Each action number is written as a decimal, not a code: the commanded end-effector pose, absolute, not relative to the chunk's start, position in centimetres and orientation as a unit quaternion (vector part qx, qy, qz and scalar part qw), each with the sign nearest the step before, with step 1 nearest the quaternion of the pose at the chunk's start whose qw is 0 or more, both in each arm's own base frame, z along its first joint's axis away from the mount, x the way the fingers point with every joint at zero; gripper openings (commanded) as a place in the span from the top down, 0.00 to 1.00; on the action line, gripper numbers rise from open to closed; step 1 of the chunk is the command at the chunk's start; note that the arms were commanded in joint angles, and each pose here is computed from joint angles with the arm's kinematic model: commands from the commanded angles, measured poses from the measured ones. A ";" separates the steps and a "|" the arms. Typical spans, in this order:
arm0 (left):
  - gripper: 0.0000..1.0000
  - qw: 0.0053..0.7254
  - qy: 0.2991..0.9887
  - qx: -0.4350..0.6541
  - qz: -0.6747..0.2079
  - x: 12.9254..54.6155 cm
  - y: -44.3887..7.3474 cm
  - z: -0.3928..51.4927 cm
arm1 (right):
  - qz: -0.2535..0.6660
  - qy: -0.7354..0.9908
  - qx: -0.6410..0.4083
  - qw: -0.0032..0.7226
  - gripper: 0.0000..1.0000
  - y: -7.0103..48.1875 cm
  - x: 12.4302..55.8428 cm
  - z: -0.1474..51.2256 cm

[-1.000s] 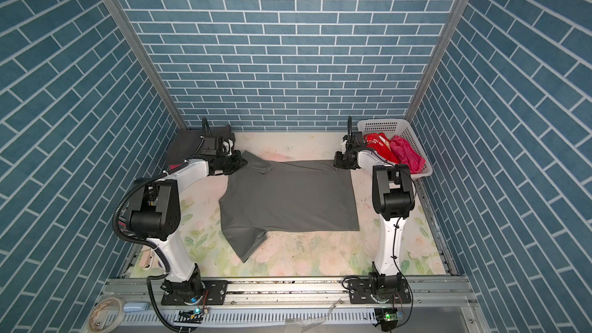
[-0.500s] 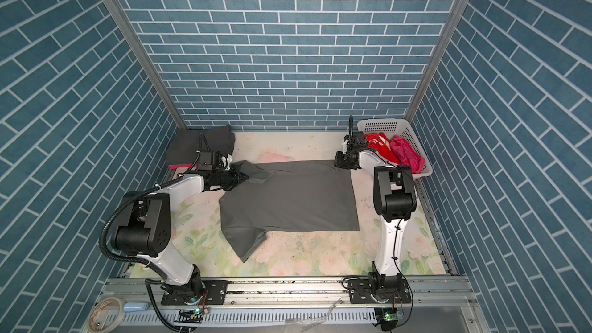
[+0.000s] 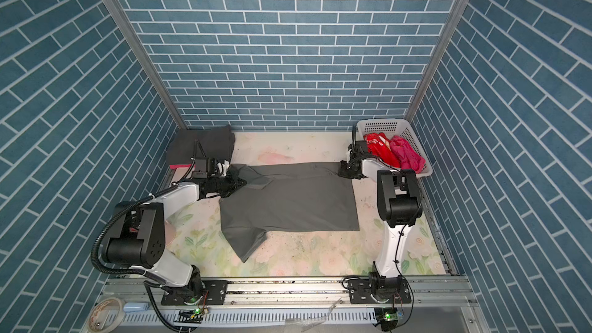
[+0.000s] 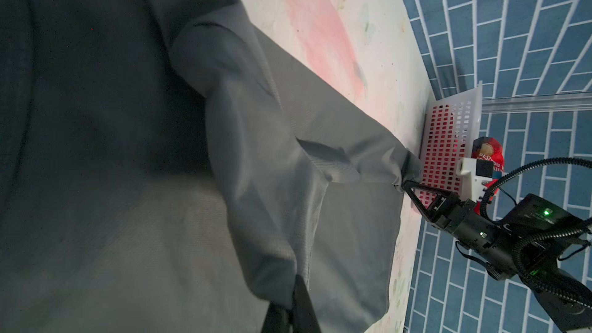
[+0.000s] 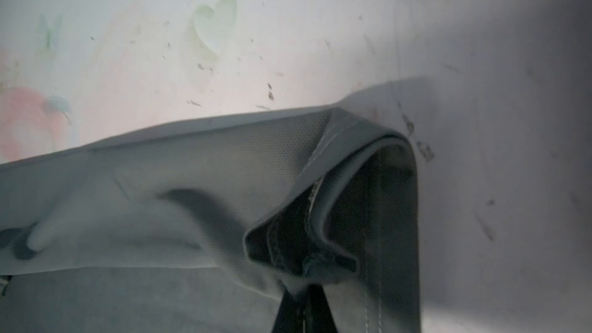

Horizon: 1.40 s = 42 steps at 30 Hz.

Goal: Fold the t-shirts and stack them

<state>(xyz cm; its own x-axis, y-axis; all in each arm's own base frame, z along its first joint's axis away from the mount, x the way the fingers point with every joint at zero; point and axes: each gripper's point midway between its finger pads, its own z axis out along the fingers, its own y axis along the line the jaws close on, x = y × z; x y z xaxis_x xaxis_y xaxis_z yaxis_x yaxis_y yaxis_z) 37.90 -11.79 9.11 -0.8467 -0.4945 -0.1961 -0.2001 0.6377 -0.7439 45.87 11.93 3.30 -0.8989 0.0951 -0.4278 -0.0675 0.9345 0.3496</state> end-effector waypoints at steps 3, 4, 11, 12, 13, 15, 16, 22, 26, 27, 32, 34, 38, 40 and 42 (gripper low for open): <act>1.00 0.210 0.880 -0.195 -0.379 38.3 -11.0 9.4 | 0.169 0.951 0.026 0.257 0.92 10.7 46.1 5.2; 1.00 0.211 0.879 -0.196 -0.379 38.4 -10.8 9.4 | 0.168 0.951 0.028 0.258 0.92 10.5 46.0 5.2; 1.00 0.219 0.877 -0.194 -0.381 38.7 -10.5 10.3 | 0.160 0.951 0.038 0.261 0.94 9.4 45.8 5.5; 1.00 0.218 0.877 -0.195 -0.381 38.7 -10.3 10.2 | 0.159 0.951 0.038 0.262 0.92 9.3 45.8 5.6; 1.00 0.218 0.877 -0.196 -0.381 38.7 -10.2 10.2 | 0.157 0.952 0.040 0.261 0.91 9.2 45.8 5.5; 1.00 0.219 0.876 -0.197 -0.383 38.8 -10.0 10.2 | 0.157 0.952 0.040 0.259 0.87 9.2 45.6 5.3; 1.00 0.219 0.876 -0.198 -0.382 38.8 -9.9 10.2 | 0.157 0.953 0.041 0.257 0.84 9.2 45.4 5.2; 1.00 0.222 0.874 -0.202 -0.381 39.0 -9.4 10.2 | 0.159 0.952 0.045 0.257 0.71 9.0 44.2 5.4; 1.00 0.221 0.875 -0.202 -0.380 39.1 -9.4 10.1 | 0.150 0.952 0.048 0.262 0.67 8.5 43.8 6.0; 1.00 0.221 0.875 -0.201 -0.380 39.1 -9.4 10.1 | 0.150 0.952 0.049 0.262 0.66 8.5 43.7 6.0; 1.00 0.223 0.875 -0.201 -0.380 39.1 -9.2 10.3 | 0.151 0.948 0.053 0.274 0.60 8.2 43.7 7.4; 1.00 0.222 0.875 -0.203 -0.379 39.1 -9.1 10.1 | 0.147 0.947 0.054 0.279 0.58 8.1 43.7 7.9; 1.00 0.223 0.875 -0.203 -0.378 39.2 -8.9 10.0 | 0.146 0.948 0.054 0.278 0.51 8.0 44.0 7.7; 1.00 0.224 0.875 -0.204 -0.378 39.2 -8.8 10.0 | 0.147 0.949 0.056 0.273 0.50 8.1 44.0 7.1; 1.00 0.225 0.875 -0.206 -0.377 39.2 -8.5 10.0 | 0.148 0.950 0.058 0.270 0.50 8.1 44.2 6.5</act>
